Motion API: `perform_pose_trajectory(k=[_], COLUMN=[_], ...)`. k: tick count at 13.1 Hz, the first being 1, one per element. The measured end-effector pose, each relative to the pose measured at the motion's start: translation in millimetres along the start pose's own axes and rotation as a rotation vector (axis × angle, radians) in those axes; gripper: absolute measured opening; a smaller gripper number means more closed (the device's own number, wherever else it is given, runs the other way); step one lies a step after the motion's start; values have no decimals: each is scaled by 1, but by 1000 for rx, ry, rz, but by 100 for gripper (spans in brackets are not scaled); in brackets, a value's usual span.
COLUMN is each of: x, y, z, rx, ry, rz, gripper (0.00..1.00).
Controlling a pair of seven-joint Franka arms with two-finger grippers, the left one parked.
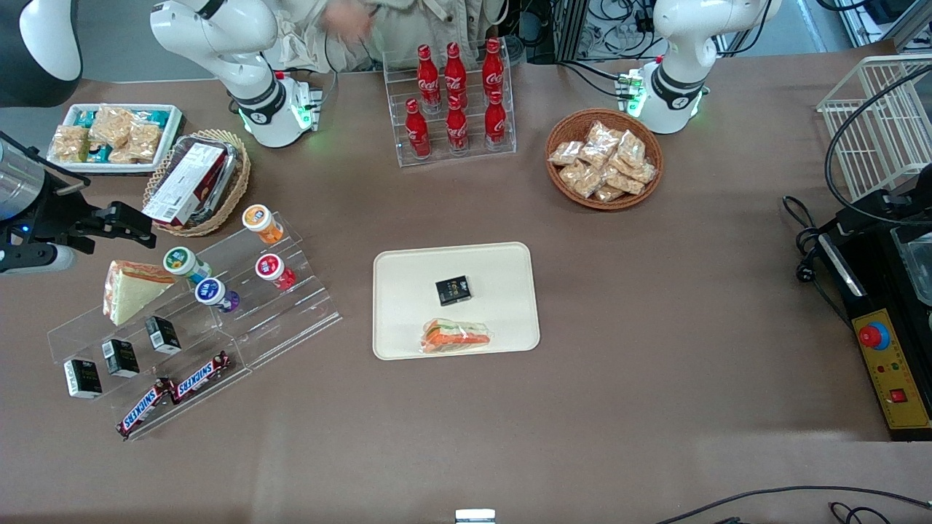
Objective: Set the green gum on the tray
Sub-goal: 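Move the right gripper over the green-lidded gum canister in the rack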
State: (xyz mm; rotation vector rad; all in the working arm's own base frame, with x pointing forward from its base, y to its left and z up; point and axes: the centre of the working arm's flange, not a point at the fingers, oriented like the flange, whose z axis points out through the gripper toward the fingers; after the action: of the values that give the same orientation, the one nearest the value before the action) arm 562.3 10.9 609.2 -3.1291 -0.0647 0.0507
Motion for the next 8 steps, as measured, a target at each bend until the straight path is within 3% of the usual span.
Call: perform_pose_trajectory(k=[5, 8], x=[0, 0], y=[0, 7], z=[0, 2], rx=[0, 1], ry=[-1, -5], rz=[-22, -173], gripper=[100, 100])
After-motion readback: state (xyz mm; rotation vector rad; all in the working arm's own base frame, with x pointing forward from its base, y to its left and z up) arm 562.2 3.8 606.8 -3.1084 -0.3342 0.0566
